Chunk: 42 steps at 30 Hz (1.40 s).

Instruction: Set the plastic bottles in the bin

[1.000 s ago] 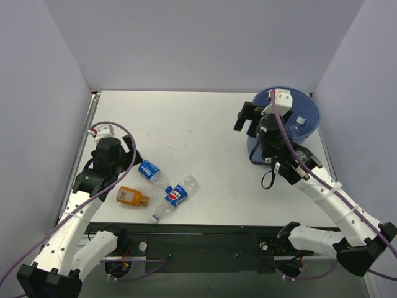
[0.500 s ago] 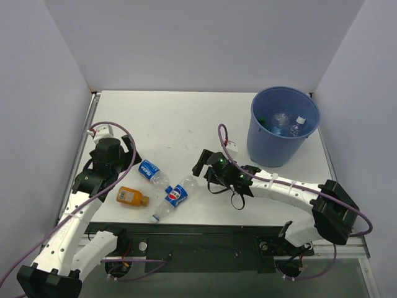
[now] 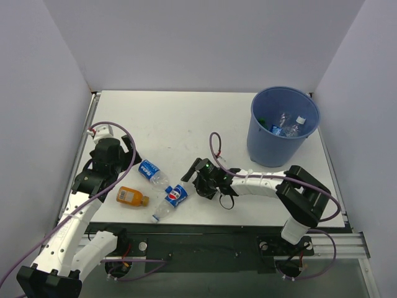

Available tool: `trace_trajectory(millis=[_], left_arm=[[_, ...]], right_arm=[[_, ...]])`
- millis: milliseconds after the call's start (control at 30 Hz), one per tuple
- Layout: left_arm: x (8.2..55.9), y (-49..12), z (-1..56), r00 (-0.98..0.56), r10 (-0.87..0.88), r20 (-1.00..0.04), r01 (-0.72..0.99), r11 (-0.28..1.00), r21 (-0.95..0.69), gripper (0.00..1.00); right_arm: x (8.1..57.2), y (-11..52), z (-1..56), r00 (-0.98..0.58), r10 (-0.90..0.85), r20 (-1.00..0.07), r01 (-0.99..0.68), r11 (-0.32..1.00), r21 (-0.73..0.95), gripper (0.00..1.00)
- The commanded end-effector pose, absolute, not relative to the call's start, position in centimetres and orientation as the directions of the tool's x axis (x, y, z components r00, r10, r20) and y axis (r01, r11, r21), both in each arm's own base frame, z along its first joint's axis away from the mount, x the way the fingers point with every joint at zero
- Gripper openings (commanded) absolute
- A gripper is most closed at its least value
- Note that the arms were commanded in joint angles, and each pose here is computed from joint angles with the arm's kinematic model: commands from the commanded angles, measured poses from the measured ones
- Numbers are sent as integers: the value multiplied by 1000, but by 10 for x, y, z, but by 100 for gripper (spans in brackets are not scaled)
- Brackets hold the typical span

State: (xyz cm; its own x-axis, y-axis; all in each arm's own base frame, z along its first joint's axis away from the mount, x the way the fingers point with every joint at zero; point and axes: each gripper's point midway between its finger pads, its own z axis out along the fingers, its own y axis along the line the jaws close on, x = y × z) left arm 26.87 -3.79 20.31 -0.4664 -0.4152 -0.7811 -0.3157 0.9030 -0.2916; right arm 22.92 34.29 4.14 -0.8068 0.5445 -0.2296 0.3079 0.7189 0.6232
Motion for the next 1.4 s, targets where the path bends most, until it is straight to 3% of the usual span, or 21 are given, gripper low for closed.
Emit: trace_trajectory(millis=[0, 167, 400, 600, 800, 967, 1167, 1367], left_arm=[[272, -36, 212, -436, -415, -798, -306, 903, -303, 94], [272, -37, 212, -436, -415, -798, -306, 903, -303, 94], [273, -37, 212, -438, -415, -797, -305, 903, -303, 94], [273, -36, 212, -434, -417, -799, -309, 902, -302, 94], [273, -36, 212, -434, -417, -799, -308, 902, -303, 94], [272, -37, 211, -438, -416, -797, -307, 902, -302, 94], [273, -37, 212, -434, -420, -797, -305, 901, -308, 94], [273, -37, 213, -432, -419, -799, -305, 901, -307, 94]], right_arm=[[221, 360, 44, -809, 567, -155, 360, 686, 633, 91], [219, 359, 34, -809, 570, -148, 384, 701, 601, 88], [220, 344, 30, -788, 586, -186, 396, 715, 576, 59], [236, 322, 54, -754, 568, -330, 327, 761, 561, 56], [268, 269, 151, -580, 482, -657, 161, 858, 487, 53], [291, 216, 255, -325, 388, -863, 81, 920, 383, 49], [301, 140, 372, -42, 366, -930, 129, 925, 358, 45], [300, 52, 440, 187, 335, -924, 333, 863, 380, 45]])
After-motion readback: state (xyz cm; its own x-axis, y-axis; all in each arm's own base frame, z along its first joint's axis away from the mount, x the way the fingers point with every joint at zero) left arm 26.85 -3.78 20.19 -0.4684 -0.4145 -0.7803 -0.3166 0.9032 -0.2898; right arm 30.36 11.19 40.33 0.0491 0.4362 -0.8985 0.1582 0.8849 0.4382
